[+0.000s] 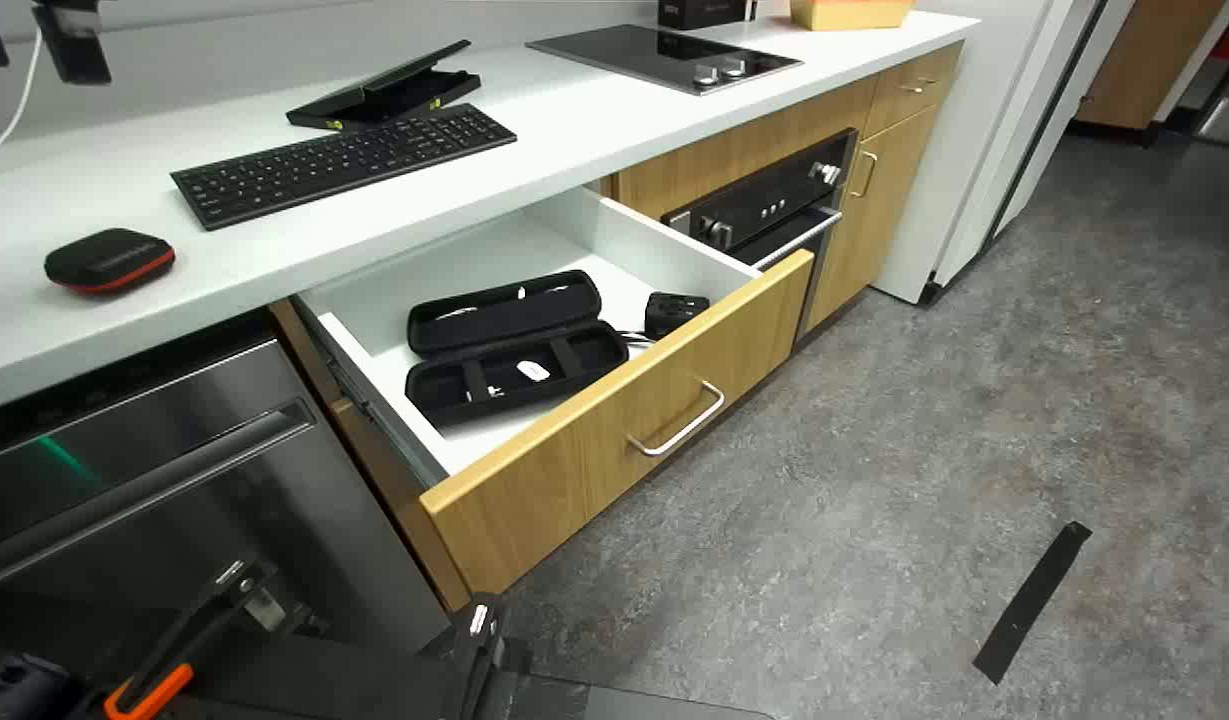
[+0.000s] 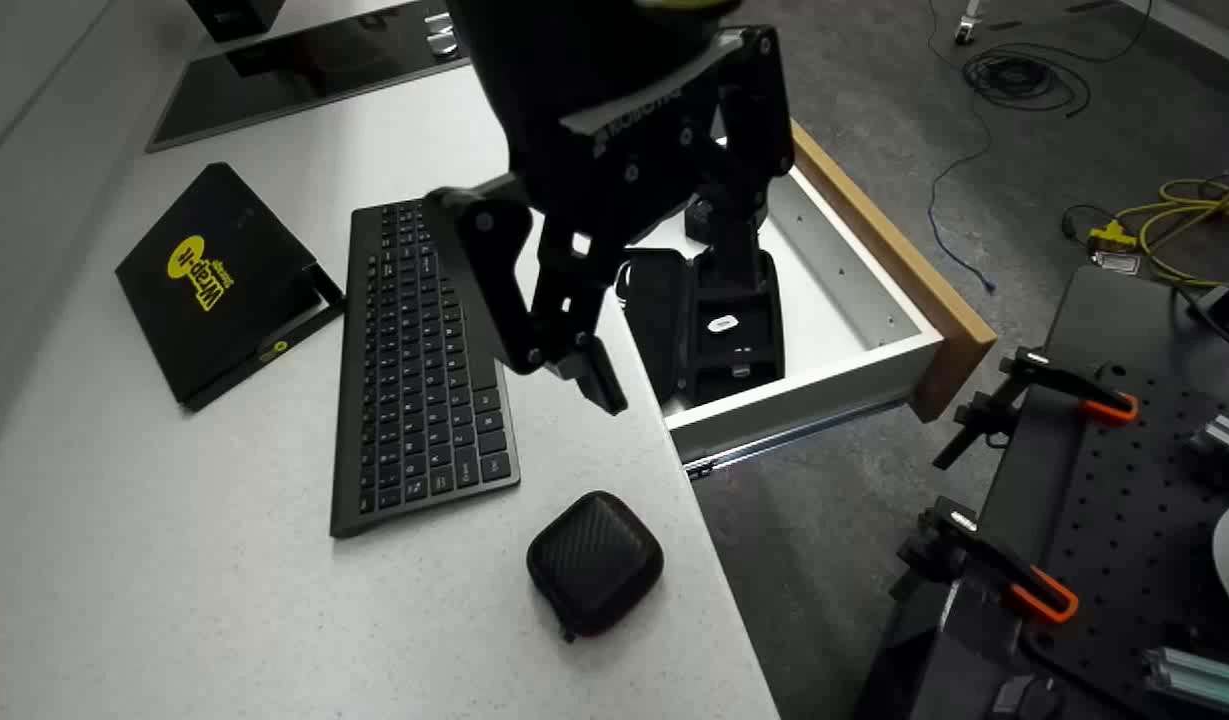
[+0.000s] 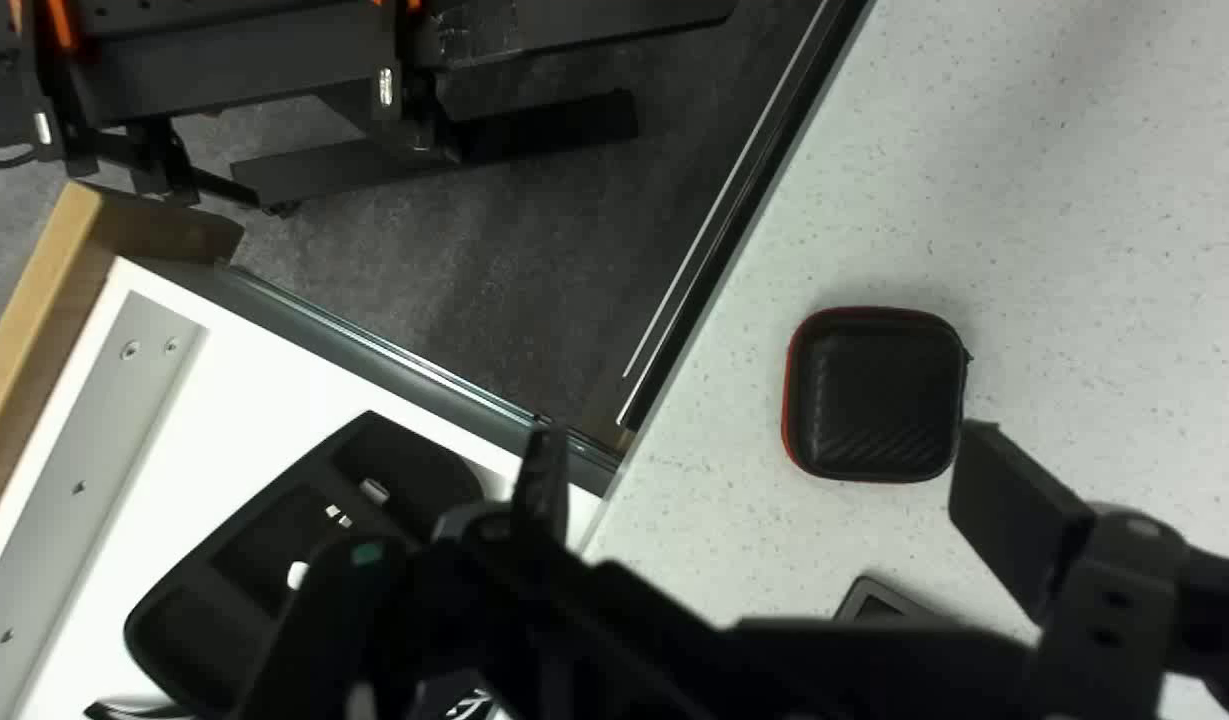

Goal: Close the top drawer at the left side of the oven

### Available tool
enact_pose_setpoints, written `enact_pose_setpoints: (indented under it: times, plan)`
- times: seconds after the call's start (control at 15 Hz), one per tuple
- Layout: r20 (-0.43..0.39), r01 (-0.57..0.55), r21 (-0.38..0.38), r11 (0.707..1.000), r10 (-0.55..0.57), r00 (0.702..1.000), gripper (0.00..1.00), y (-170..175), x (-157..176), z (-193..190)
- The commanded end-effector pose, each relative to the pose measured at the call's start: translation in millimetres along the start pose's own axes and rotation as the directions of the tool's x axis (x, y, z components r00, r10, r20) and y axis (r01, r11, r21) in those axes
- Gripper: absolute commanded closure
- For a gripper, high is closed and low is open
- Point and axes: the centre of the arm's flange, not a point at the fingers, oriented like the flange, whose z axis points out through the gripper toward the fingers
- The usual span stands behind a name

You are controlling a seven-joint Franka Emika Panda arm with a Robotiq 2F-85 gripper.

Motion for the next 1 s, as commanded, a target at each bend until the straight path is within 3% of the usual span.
enact_pose_setpoints:
  times: [0.0, 0.2, 0.4, 0.67, 0.93]
  plan:
    - [0.000, 0.000, 0.000, 1.000, 0.000, 1.000, 0.00, 0, 0, 0]
    - [-0.017, -0.008, -0.018, 1.000, 0.008, 1.000, 0.00, 3, 2, 1]
    - [-0.080, -0.080, -0.053, 0.995, 0.076, 0.994, 0.00, 45, 17, 1]
    - [-0.135, -0.263, -0.039, 0.964, 0.256, 0.957, 0.00, 154, 46, 12]
    - [-0.127, -0.463, 0.030, 0.886, 0.463, 0.877, 0.00, 276, 63, 39]
